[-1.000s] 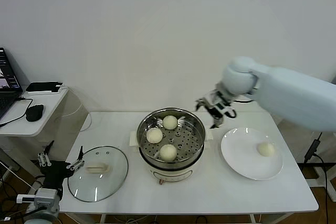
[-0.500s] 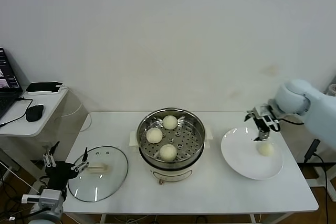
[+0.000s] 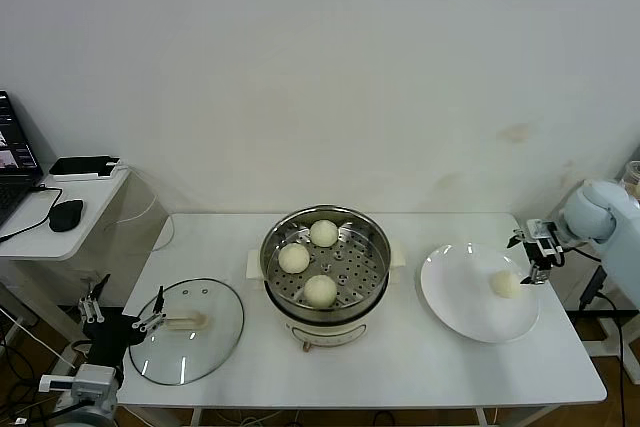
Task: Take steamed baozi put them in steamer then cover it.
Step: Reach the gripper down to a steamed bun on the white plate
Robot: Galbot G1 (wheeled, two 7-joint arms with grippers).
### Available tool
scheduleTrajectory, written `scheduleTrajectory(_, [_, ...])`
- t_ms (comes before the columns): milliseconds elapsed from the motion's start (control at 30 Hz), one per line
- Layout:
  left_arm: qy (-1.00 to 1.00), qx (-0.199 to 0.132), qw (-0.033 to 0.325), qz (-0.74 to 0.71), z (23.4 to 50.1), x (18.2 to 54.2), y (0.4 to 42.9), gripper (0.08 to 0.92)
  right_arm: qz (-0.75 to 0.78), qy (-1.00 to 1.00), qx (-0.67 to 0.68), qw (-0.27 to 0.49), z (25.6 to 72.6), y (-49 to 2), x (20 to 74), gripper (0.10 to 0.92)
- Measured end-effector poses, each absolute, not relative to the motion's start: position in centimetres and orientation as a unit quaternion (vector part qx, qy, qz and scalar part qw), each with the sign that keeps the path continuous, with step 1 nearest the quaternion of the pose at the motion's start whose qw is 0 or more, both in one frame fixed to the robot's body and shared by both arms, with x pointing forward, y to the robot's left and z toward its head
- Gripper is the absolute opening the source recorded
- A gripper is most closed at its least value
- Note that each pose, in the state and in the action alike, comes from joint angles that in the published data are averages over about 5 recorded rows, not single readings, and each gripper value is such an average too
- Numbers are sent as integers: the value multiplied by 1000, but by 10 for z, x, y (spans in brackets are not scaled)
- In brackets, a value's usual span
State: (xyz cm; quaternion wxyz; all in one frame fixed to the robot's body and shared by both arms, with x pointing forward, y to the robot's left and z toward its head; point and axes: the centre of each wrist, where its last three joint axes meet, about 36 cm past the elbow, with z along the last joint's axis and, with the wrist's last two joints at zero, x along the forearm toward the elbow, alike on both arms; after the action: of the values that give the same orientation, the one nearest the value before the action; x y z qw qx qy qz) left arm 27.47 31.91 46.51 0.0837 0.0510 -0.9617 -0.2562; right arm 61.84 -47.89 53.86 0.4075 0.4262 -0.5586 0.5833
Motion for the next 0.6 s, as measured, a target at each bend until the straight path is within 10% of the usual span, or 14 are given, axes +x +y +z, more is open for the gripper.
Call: scheduleTrajectory(600, [-961,58,90,-254,461,275,323,823,545,-567,421,452,469,-483,642,823])
